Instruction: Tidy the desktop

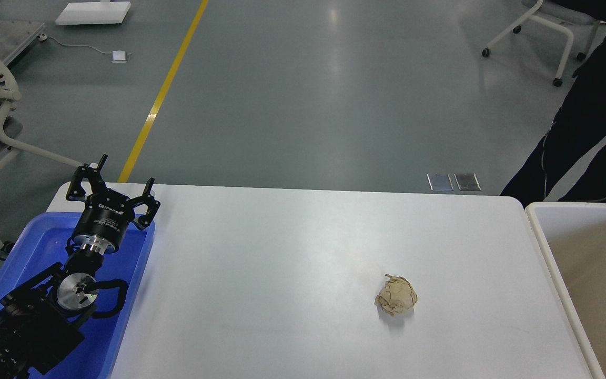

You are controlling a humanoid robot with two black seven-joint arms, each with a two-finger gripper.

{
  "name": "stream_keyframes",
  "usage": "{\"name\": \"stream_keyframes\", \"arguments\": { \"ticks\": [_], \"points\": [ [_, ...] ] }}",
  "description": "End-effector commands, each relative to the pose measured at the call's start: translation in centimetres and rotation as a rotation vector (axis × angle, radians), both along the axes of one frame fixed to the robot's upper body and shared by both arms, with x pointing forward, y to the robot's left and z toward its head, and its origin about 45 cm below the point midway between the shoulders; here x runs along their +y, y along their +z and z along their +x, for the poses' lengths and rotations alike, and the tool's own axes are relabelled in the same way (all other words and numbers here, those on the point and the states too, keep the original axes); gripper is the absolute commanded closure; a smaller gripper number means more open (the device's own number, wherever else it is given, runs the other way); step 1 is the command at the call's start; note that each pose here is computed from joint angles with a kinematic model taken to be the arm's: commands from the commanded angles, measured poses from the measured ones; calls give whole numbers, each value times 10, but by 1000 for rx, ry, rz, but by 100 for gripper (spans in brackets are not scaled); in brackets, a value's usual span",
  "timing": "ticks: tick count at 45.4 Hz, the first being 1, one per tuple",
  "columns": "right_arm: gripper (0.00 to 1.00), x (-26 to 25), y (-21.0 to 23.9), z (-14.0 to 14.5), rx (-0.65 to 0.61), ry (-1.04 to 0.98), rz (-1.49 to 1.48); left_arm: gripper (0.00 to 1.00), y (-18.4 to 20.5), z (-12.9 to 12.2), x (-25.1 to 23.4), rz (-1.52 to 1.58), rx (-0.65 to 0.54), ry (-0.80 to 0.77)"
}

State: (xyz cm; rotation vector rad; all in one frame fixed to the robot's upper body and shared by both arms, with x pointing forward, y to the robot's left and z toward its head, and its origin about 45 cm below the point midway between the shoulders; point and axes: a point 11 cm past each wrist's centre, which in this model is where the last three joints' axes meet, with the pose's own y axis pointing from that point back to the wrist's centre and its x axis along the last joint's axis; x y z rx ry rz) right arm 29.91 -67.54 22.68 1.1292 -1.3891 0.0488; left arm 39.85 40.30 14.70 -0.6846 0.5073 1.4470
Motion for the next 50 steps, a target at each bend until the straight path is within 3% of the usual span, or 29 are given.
{"name": "stream_keyframes", "arguments": {
  "ticks": [1, 28, 50],
  "points": [
    [100, 8, -43, -16, 14, -84, 11, 0, 0, 0, 0, 0, 0, 0],
    [100, 64, -127, -22, 44, -92, 67, 0, 0, 0, 0, 0, 0, 0],
    [100, 65, -128, -22, 39, -93, 68, 0, 0, 0, 0, 0, 0, 0]
  ]
}}
